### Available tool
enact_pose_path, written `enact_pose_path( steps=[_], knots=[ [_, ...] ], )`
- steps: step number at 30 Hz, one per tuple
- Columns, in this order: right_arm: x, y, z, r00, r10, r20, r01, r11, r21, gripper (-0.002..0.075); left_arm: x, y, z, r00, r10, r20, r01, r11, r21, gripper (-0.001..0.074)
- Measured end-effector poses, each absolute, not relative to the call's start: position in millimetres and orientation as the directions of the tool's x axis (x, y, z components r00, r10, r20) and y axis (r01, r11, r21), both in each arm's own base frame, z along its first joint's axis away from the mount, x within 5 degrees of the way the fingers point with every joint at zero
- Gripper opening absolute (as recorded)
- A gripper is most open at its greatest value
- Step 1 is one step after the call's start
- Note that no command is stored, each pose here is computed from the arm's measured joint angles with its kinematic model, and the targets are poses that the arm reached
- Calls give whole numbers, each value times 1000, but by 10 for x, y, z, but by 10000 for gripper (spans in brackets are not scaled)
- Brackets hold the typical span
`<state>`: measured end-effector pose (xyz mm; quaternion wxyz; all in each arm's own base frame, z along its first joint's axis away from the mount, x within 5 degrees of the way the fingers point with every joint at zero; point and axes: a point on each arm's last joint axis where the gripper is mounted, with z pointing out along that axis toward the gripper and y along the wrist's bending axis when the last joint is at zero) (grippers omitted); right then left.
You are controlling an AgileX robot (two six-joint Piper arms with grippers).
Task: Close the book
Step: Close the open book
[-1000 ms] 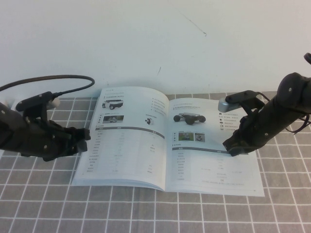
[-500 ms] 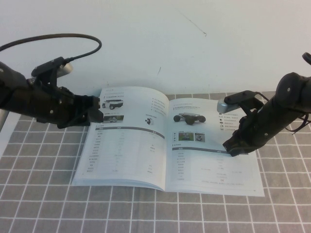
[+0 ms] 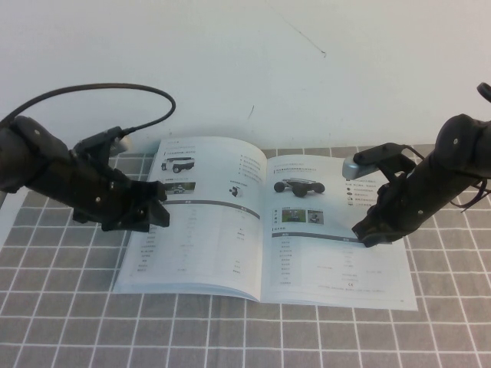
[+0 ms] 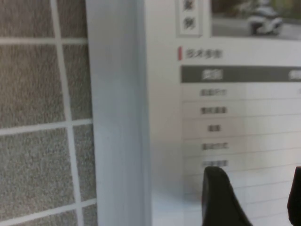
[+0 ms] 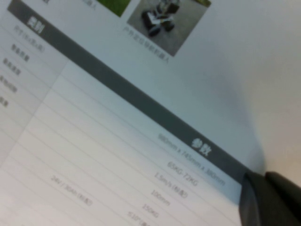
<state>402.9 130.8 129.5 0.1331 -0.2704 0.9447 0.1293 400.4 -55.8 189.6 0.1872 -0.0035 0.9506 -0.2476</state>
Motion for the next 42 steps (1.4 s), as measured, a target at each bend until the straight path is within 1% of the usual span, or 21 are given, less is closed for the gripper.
enact_pose_path(
  steps=[2,4,8,12,17,23,29,42],
  knots=[
    [4029,1308,1295,-813,-485,-323,-554,815,169,-3,4018,-558,1802,-938,-103,-330,70,878,-474,305],
    [4029,1308,1295,-809,-490,-324,-559,812,167,-3,4026,-558,1748,-943,-105,-316,62,878,-475,338],
    [4029,1308,1295,-808,-492,-325,-560,811,166,-3,4031,-560,1749,-943,-111,-315,57,876,-479,421],
    [4026,1308,1294,-805,-497,-323,-566,808,166,-3,4063,-557,1782,-935,-117,-334,60,877,-476,464],
    [4028,1307,1297,-800,-506,-323,-573,803,161,-3,4124,-474,1849,-923,-138,-360,54,879,-474,472],
    [4026,1304,1294,-797,-512,-320,-577,801,158,-3,4138,-357,1850,-919,-163,-360,29,880,-474,475],
    [4021,1315,1293,-793,-519,-319,-584,798,153,-3,4157,-341,1697,-931,-165,-325,10,880,-475,477],
    [4021,1315,1293,-793,-519,-319,-584,798,153,-3,4198,-318,1620,-923,-177,-340,-3,890,-456,477]
  ],
)
